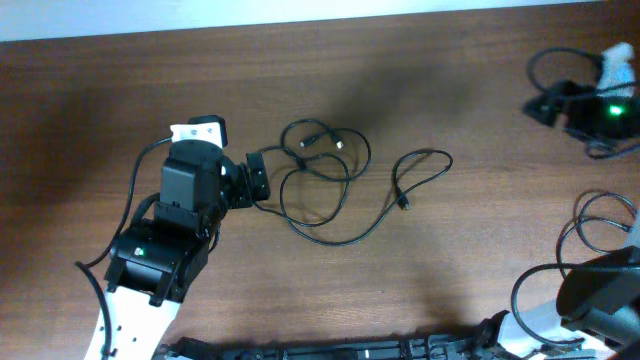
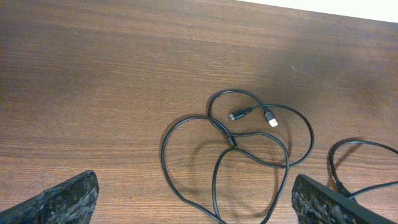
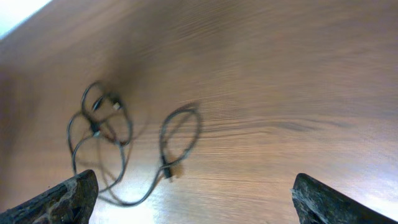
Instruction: Untangle cables
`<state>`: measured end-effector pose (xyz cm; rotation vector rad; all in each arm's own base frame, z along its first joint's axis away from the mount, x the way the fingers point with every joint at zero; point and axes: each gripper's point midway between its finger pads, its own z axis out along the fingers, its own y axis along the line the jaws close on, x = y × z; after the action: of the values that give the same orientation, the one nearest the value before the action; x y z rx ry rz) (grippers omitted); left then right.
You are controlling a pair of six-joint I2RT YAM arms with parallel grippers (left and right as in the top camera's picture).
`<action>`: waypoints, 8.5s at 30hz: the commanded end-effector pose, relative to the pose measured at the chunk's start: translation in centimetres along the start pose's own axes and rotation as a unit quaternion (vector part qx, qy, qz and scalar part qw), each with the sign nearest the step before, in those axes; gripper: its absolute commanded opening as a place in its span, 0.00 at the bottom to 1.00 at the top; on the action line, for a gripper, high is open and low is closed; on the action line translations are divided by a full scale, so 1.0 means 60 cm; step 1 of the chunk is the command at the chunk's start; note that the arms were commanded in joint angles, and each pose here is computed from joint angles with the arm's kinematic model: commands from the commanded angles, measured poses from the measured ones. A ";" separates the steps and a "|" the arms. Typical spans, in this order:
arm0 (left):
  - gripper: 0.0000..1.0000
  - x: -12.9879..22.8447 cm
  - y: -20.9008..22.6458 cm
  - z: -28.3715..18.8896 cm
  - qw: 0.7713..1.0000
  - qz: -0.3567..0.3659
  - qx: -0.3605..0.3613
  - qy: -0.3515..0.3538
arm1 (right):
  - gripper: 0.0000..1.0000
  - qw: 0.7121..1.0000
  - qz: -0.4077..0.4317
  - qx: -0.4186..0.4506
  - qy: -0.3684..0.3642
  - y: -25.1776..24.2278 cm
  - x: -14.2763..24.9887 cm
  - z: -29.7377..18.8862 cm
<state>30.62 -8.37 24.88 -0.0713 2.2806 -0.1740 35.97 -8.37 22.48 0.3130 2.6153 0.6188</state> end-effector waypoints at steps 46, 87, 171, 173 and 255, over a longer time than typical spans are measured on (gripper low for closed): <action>0.99 -0.004 0.005 -0.004 1.000 -0.001 -0.006 -0.006 | 0.79 0.791 -0.526 -0.195 0.245 0.394 0.482 0.415; 0.99 -0.004 0.005 -0.004 1.000 -0.001 -0.006 -0.006 | 0.04 0.812 -0.490 -0.048 -0.314 0.554 -0.030 -0.169; 0.99 -0.003 0.004 -0.003 1.000 -0.001 -0.005 -0.004 | 0.89 0.969 -0.046 0.014 0.243 0.134 0.207 0.246; 0.99 -0.003 0.004 -0.003 1.000 -0.001 -0.005 -0.004 | 0.89 0.966 -0.052 0.019 0.251 0.147 0.219 0.251; 0.99 -0.003 0.004 -0.003 1.000 -0.001 -0.005 -0.004 | 0.04 0.743 0.051 0.238 -0.624 0.109 -0.376 -0.379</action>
<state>30.57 -8.35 24.82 -0.0710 2.2839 -0.1726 48.12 -15.51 48.66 0.6818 1.4854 -0.2218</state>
